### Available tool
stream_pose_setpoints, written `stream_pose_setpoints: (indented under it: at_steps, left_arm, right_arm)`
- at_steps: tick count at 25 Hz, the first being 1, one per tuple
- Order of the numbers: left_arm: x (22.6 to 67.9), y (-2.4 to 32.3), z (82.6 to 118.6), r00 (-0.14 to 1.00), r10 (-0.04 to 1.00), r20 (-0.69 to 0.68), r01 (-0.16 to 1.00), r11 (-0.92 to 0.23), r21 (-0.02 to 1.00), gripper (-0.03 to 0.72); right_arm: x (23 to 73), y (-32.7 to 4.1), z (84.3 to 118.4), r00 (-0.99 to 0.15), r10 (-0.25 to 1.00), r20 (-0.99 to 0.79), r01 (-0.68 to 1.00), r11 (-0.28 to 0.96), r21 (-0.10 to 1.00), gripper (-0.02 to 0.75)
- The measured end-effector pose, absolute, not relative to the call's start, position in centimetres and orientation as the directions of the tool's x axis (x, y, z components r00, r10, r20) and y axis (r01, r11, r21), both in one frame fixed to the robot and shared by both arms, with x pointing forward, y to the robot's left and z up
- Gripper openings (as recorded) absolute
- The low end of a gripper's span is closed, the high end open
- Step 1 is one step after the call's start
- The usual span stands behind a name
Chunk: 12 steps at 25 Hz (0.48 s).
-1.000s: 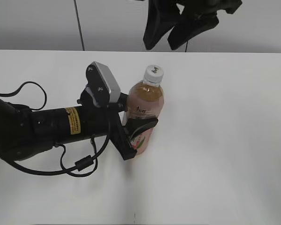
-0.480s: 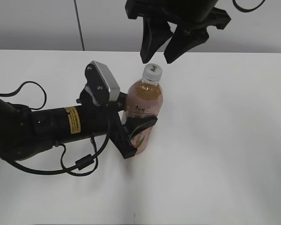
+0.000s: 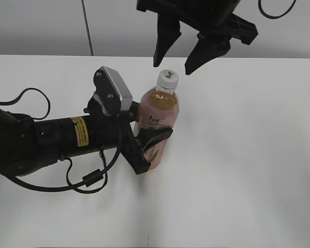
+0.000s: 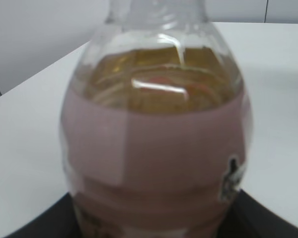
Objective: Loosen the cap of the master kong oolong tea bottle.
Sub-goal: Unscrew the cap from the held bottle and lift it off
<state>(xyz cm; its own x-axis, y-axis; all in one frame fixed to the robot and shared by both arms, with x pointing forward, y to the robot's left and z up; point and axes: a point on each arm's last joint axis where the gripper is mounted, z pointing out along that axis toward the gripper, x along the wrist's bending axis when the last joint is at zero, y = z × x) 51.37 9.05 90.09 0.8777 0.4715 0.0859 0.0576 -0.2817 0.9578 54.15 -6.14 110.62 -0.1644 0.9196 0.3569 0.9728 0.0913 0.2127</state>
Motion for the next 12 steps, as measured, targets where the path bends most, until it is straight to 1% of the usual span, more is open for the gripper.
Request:
stream_pose_setpoints:
  at_steps: [6, 9, 12]
  left_arm:
    - [51.4, 9.0, 90.1, 0.878, 0.472, 0.086, 0.058, -0.282, 0.958, 0.368]
    - [51.4, 9.0, 90.1, 0.878, 0.472, 0.086, 0.058, -0.282, 0.958, 0.368]
    - [51.4, 9.0, 90.1, 0.878, 0.471, 0.086, 0.058, -0.283, 0.957, 0.368]
  right_arm:
    - [54.4, -5.8, 109.9, -0.033, 0.922, 0.385, 0.990, -0.023, 0.142, 0.416]
    - [54.7, -5.3, 108.9, 0.001, 0.920, 0.391, 0.994, -0.042, 0.098, 0.416]
    - [54.9, -5.3, 108.5, 0.027, 0.923, 0.385, 0.994, -0.064, 0.084, 0.416]
